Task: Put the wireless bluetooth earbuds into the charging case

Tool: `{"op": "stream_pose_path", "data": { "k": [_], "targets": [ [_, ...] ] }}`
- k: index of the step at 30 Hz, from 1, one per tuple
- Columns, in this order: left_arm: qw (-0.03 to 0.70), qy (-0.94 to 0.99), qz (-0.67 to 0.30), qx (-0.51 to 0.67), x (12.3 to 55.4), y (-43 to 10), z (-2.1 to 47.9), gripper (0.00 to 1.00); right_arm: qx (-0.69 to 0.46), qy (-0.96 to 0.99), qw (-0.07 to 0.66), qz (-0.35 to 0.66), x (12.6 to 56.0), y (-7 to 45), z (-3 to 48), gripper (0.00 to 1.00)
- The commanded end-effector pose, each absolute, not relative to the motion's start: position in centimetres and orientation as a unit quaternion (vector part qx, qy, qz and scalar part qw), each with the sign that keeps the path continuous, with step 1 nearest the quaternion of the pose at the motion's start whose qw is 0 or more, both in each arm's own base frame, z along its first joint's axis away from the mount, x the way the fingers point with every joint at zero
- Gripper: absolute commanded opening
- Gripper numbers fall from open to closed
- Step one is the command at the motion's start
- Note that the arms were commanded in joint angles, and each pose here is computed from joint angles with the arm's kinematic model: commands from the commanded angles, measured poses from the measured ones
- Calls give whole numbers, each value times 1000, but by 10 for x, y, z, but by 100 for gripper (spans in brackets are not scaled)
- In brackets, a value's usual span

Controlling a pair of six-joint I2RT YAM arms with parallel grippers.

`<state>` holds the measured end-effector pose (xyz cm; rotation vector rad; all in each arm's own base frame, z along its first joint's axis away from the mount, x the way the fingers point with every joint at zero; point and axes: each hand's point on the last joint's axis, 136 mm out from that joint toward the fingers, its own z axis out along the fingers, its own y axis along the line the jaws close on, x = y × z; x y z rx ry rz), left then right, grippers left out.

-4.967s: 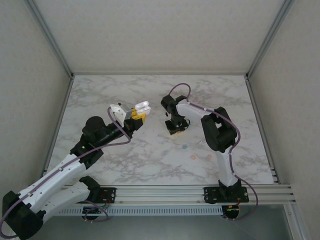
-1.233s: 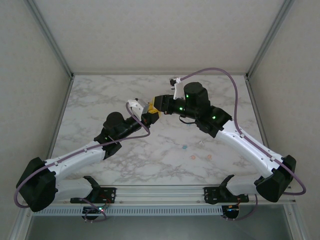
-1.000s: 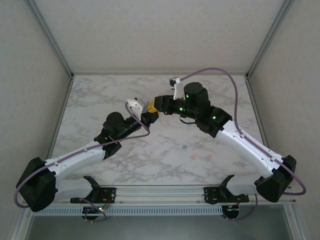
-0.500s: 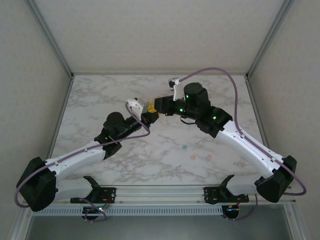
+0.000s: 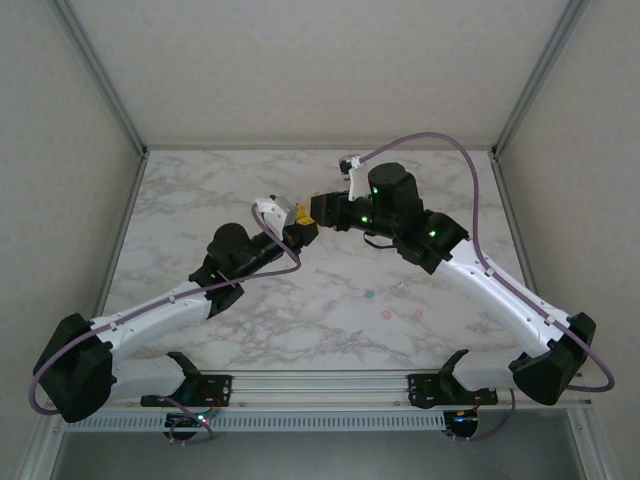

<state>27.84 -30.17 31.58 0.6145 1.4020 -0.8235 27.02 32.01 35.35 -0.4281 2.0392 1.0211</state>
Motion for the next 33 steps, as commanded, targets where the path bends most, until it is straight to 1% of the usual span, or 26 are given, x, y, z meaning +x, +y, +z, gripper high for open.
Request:
{"op": "stream_pose_path", "data": {
  "k": [1,10,12,15,17,20,22,24,26,28,33],
  "targets": [
    [674,570,-382,273,269,-304,354,14,-170,812,403,387,270,317,357,38],
    [666,577,-388,271,269,-305,353,12,-175,815,387,393,270,323,354,34],
    [663,580,-389,270,270,-305,351,12,-175,815,388,395,269,323,358,37],
    [660,585,-386,269,271,-305,347,12,-173,811,394,397,269,322,366,38],
    [659,587,-386,269,271,-304,345,12,-174,809,398,396,269,321,371,43],
    [658,588,-386,269,271,-304,344,11,-176,809,404,389,270,318,376,44],
    [657,590,-385,269,270,-304,342,11,-176,810,409,382,270,315,379,47],
    [657,590,-385,267,270,-303,343,11,-180,810,411,378,268,312,381,47],
    [657,592,-385,265,271,-302,342,11,-180,814,413,366,267,307,381,47],
    [659,592,-383,263,271,-301,342,11,-180,821,412,352,265,300,377,44],
    [661,591,-381,260,271,-300,344,11,-188,836,393,332,255,288,365,40]
  ]
}}
